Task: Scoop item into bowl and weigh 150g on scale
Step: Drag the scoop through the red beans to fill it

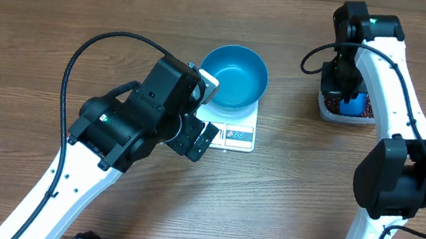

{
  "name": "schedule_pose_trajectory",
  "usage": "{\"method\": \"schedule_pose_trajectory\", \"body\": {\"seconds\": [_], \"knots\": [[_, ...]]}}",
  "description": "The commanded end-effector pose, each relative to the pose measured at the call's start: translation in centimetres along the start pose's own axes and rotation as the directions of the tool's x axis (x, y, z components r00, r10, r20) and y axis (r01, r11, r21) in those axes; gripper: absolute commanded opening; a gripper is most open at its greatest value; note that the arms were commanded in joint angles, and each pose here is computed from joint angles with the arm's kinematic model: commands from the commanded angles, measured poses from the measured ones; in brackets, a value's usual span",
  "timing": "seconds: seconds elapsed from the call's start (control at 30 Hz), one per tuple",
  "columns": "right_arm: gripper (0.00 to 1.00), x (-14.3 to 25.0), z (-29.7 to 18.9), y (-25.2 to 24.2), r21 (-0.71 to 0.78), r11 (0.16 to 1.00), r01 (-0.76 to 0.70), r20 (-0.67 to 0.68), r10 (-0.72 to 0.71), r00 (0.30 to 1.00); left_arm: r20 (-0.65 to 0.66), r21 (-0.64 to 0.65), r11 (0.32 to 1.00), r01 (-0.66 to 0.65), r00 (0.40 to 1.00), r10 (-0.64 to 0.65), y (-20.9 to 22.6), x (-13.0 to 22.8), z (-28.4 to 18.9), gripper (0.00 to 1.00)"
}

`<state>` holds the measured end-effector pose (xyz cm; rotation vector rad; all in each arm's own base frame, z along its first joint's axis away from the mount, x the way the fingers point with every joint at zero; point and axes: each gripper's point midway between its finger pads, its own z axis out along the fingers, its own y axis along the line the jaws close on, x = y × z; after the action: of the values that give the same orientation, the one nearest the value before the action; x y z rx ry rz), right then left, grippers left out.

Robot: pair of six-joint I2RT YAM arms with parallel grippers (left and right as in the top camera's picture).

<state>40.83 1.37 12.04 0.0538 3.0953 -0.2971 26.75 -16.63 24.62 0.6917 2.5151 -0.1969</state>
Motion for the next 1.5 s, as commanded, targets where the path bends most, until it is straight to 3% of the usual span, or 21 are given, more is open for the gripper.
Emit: {"method": "schedule_pose_trajectory", "body": {"seconds": [0.0,0.27,0.7,1.47], "knots": [[0.04,-0.4,-0.3,2.8,-0.125,0.990,0.067,0.009,-0.066,0.998,0.010,0.009,1.000,-0.011,1.000,0.011,0.0,-0.4,-0.2,1.00],[0.04,-0.9,-0.3,2.7,-0.249,0.967,0.048,0.017,-0.046,0.999,0.010,0.009,1.000,-0.011,1.000,0.011,0.0,-0.4,-0.2,0.99],[0.04,-1.6,-1.1,0.5,-0.543,0.839,0.031,0.050,-0.005,0.999,0.011,0.009,1.000,-0.011,1.000,0.011,0.0,-0.4,-0.2,1.00],[0.04,-1.1,0.1,-5.1,-0.601,0.796,-0.074,0.024,0.111,0.994,0.011,0.009,1.000,-0.011,1.000,0.011,0.0,-0.4,-0.2,1.00]]}}
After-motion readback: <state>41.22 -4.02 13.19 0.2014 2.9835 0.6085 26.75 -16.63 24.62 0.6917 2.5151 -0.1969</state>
